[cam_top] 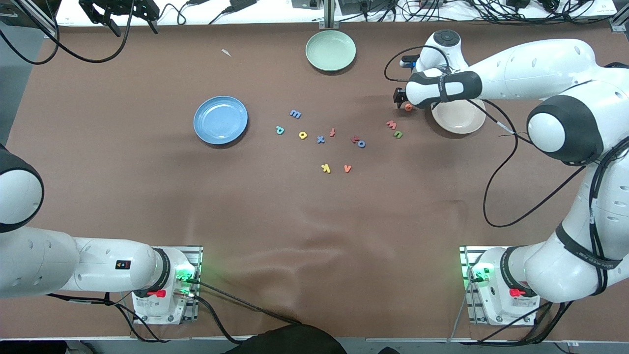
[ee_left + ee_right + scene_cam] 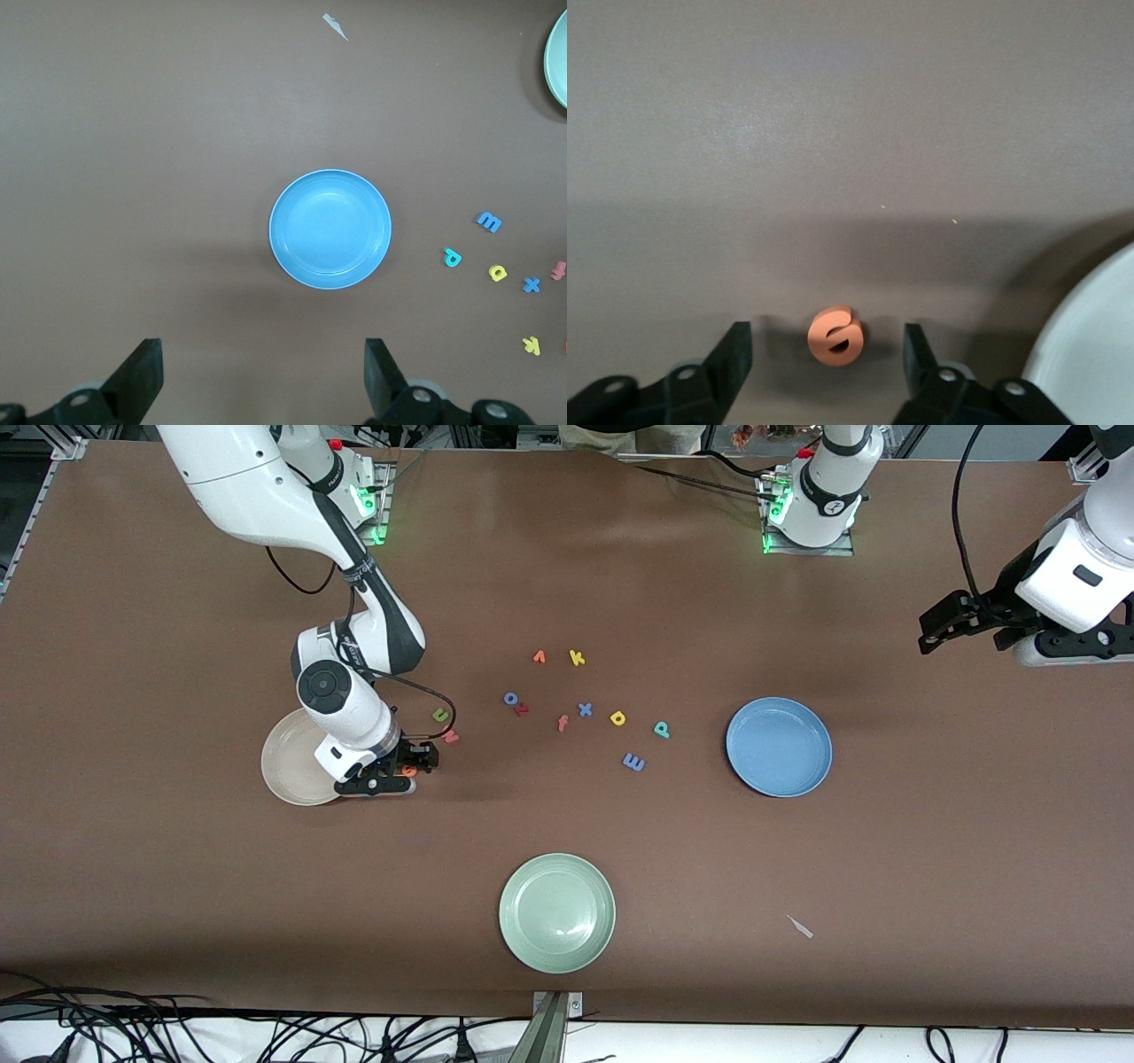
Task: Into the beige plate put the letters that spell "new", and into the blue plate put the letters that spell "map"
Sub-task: 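Lower and close the right gripper on the orange 6, then carry the orange 6 onto the white plate and open the right gripper, then grasp the pink m with the right gripper while the left gripper approaches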
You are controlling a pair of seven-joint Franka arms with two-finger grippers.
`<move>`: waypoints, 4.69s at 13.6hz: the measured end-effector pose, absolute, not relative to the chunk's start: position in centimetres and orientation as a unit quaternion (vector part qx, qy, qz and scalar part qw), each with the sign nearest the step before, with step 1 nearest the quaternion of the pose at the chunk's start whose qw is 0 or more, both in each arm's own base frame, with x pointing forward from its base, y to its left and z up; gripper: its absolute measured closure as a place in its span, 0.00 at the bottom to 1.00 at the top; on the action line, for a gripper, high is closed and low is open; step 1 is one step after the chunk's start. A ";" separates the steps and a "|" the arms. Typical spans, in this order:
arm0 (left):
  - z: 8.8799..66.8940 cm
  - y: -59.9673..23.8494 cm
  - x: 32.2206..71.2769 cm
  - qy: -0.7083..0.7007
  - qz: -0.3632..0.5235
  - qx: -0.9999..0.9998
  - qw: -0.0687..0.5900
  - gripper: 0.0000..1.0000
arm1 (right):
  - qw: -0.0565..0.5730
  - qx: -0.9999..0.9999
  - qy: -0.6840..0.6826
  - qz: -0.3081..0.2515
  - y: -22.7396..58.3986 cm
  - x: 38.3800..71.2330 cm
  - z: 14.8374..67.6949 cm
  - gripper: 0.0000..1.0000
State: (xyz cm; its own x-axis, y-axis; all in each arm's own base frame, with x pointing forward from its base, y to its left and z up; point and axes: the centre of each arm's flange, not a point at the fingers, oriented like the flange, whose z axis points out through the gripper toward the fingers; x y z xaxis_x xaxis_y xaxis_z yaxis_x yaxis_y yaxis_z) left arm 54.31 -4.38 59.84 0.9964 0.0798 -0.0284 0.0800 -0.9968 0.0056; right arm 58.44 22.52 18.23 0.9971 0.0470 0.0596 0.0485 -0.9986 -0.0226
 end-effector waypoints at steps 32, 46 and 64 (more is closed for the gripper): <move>58.3 -5.8 55.6 0.024 -0.017 0.999 -0.011 0.00 | -0.039 -0.997 -0.069 0.003 15.0 57.1 23.4 0.21; 45.1 -19.9 58.2 -0.074 -0.107 0.992 0.005 0.00 | -0.025 -0.999 0.037 -0.007 29.1 53.4 21.0 0.26; 21.5 -37.3 56.3 0.444 -0.095 0.891 -0.024 0.00 | -0.016 -0.999 0.044 -0.022 30.9 52.0 17.5 0.43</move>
